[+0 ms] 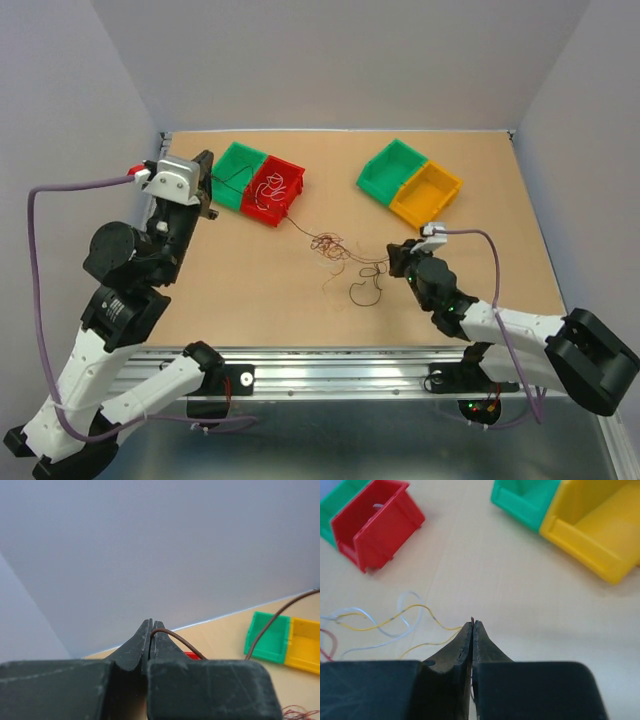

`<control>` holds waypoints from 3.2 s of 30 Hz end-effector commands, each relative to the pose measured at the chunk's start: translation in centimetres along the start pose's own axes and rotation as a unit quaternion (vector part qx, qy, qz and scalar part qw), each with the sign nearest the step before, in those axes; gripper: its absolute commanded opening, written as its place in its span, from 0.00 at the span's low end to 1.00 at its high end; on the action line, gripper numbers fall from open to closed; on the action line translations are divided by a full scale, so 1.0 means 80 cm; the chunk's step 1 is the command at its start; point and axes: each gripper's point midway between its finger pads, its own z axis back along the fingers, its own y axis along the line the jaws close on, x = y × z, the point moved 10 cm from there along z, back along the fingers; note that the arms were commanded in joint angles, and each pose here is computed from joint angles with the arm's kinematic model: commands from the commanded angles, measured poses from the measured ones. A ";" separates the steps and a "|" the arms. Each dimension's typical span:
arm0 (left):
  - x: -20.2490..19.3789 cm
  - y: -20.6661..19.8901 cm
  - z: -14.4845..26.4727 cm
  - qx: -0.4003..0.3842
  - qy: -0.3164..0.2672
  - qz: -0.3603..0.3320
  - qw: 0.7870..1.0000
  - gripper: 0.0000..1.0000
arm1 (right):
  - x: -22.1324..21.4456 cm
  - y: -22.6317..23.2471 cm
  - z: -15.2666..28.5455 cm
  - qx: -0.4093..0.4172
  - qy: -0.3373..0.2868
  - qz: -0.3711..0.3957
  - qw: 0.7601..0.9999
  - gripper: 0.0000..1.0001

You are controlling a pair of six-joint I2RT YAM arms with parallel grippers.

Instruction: Untangle the cables

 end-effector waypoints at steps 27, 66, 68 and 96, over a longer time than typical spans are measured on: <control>-0.235 -0.144 -0.071 -0.231 0.226 -0.020 0.946 0.00 | -0.061 0.024 -0.041 -0.060 0.271 0.092 0.956 0.77; -0.265 -0.155 -0.068 -0.257 0.250 -0.027 0.933 0.00 | 0.162 -0.080 -0.238 -0.310 0.054 0.059 0.947 0.01; -0.265 -0.156 -0.068 -0.258 0.249 -0.026 0.933 0.00 | 0.154 -0.091 -0.244 -0.327 0.059 0.061 0.941 0.01; -0.179 -0.140 -0.078 -0.259 0.205 0.008 0.944 0.00 | 0.098 0.020 -0.123 0.220 0.069 0.071 0.970 0.70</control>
